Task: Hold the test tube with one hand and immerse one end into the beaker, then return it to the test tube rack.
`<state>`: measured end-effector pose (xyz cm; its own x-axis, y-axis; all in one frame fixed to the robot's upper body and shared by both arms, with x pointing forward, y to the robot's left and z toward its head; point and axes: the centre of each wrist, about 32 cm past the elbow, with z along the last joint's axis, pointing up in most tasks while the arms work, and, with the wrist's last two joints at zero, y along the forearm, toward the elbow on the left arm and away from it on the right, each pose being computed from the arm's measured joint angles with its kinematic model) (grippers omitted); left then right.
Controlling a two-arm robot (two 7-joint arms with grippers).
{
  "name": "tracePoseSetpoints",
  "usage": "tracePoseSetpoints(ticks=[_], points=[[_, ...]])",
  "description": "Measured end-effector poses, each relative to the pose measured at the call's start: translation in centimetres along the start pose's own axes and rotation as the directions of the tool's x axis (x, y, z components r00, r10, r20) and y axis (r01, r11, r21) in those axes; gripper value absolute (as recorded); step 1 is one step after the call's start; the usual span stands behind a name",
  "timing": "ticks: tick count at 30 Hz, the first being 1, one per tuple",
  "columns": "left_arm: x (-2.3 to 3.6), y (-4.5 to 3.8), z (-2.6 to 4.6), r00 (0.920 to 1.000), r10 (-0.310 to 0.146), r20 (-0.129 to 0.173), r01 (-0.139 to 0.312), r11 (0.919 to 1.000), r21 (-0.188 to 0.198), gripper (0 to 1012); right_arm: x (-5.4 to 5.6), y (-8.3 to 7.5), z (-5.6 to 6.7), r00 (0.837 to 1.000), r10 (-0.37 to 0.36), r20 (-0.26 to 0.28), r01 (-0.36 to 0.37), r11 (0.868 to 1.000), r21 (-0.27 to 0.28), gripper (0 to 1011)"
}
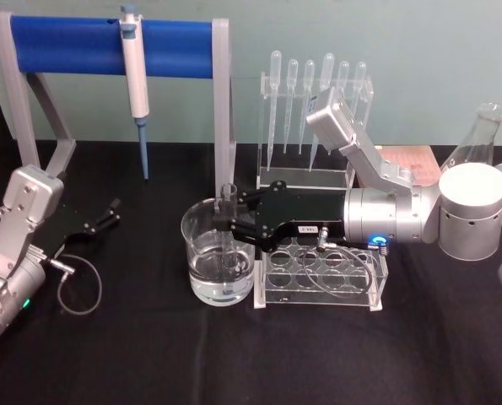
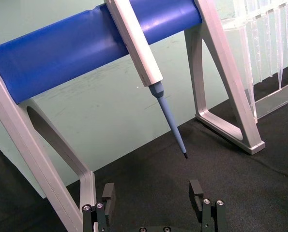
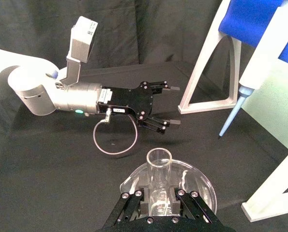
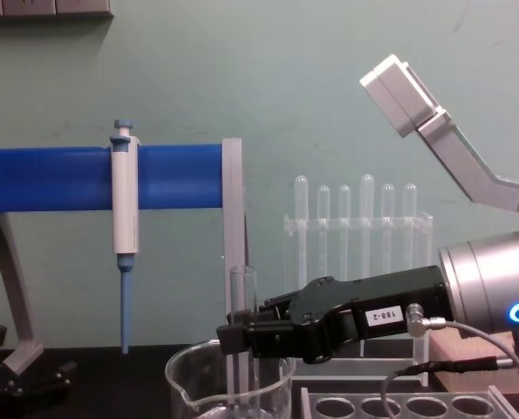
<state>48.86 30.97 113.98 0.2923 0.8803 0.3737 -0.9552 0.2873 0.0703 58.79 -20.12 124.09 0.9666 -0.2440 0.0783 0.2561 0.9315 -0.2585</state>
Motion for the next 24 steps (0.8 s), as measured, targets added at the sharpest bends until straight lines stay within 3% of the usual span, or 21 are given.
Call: tracePoseSetpoints(ticks=[24], points=[[0.0, 0.0, 0.0, 1.0, 0.0, 0.0, 0.0, 1.0, 0.0, 1000, -0.01, -0.01, 0.1, 1.0, 0.001, 0.004, -0.001, 1.0, 0.001, 236]])
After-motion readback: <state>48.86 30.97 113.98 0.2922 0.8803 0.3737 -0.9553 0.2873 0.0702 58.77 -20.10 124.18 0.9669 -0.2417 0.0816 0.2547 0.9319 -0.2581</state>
